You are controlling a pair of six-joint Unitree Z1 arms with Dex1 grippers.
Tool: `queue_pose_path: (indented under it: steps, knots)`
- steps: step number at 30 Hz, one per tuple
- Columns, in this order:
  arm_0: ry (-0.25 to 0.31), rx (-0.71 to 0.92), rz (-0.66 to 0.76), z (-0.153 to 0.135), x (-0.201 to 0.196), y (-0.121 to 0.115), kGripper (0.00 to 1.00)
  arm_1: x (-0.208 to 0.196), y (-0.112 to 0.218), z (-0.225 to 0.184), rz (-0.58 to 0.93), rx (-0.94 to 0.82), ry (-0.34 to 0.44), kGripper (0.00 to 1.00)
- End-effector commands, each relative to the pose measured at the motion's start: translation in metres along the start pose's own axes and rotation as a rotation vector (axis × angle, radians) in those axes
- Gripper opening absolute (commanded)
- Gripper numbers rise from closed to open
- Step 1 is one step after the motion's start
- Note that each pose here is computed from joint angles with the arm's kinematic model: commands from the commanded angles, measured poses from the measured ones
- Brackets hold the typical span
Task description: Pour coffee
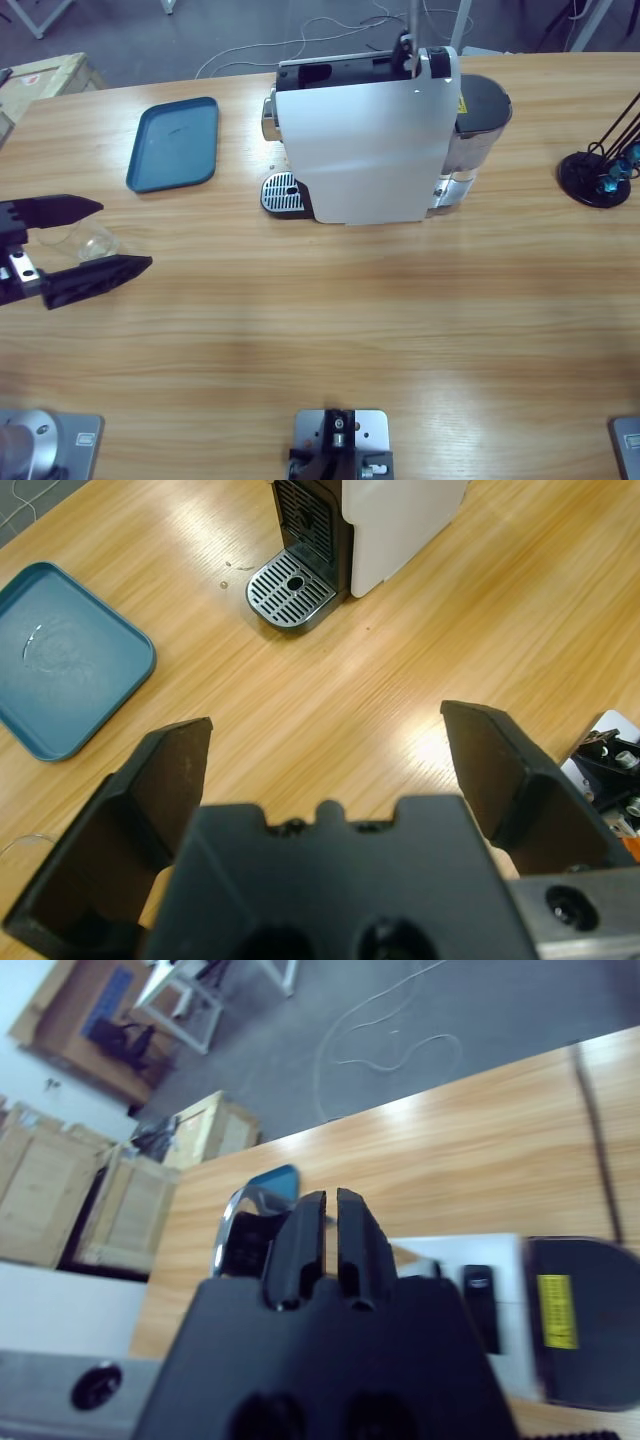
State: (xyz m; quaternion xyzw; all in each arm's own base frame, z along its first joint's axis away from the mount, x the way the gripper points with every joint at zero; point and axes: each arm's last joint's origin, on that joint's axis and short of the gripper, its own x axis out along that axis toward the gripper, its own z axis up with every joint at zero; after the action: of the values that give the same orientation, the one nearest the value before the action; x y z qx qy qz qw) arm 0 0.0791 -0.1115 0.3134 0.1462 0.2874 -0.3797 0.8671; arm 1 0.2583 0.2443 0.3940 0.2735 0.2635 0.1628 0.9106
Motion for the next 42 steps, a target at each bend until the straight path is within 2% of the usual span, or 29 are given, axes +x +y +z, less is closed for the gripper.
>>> queue_pose_path:
  steps: [1, 8, 16, 25, 29, 31, 34, 35, 36, 37, 40, 42]
  knots:
    - [0.019, -0.004, -0.020, -0.003, 0.001, -0.002, 0.996, 0.039, 0.034, -0.063, 0.081, -0.078, 0.126, 0.000]
    - [0.016, -0.005, -0.021, -0.004, -0.007, 0.000, 0.992, 0.088, 0.026, -0.109, 0.021, -0.168, 0.229, 0.000]
    - [0.030, -0.007, -0.021, -0.003, -0.006, -0.001, 0.991, 0.114, 0.006, -0.160, -0.037, -0.238, 0.384, 0.000]
    - [0.029, -0.007, -0.021, -0.002, -0.006, -0.001, 0.991, 0.126, -0.015, -0.181, -0.174, -0.264, 0.495, 0.000]
    - [0.029, -0.007, -0.021, -0.003, -0.008, 0.000, 0.991, 0.132, -0.019, -0.176, -0.209, -0.264, 0.498, 0.000]
    - [0.028, -0.008, -0.021, -0.003, -0.009, 0.000, 0.992, 0.129, -0.016, -0.169, -0.209, -0.281, 0.469, 0.000]
    - [0.019, -0.009, -0.014, 0.000, -0.010, 0.000, 0.992, 0.109, -0.001, -0.143, -0.125, -0.422, 0.408, 0.000]
    - [0.014, -0.010, -0.002, 0.000, -0.010, 0.001, 0.994, 0.091, 0.009, -0.127, -0.091, -0.471, 0.378, 0.572]
    - [0.012, -0.012, 0.017, 0.000, -0.010, 0.002, 0.995, 0.069, 0.019, -0.114, -0.069, -0.532, 0.340, 0.946]
    - [0.011, -0.037, 0.062, -0.001, -0.010, 0.004, 0.996, 0.044, 0.026, -0.099, -0.062, -0.578, 0.295, 1.000]
    - [0.014, -0.134, 0.234, -0.001, -0.012, 0.013, 0.996, -0.036, 0.032, -0.057, -0.027, -0.634, 0.205, 1.000]
    - [0.057, -0.205, 0.340, -0.003, -0.012, 0.022, 0.996, -0.077, 0.021, -0.049, -0.021, -0.649, 0.203, 1.000]
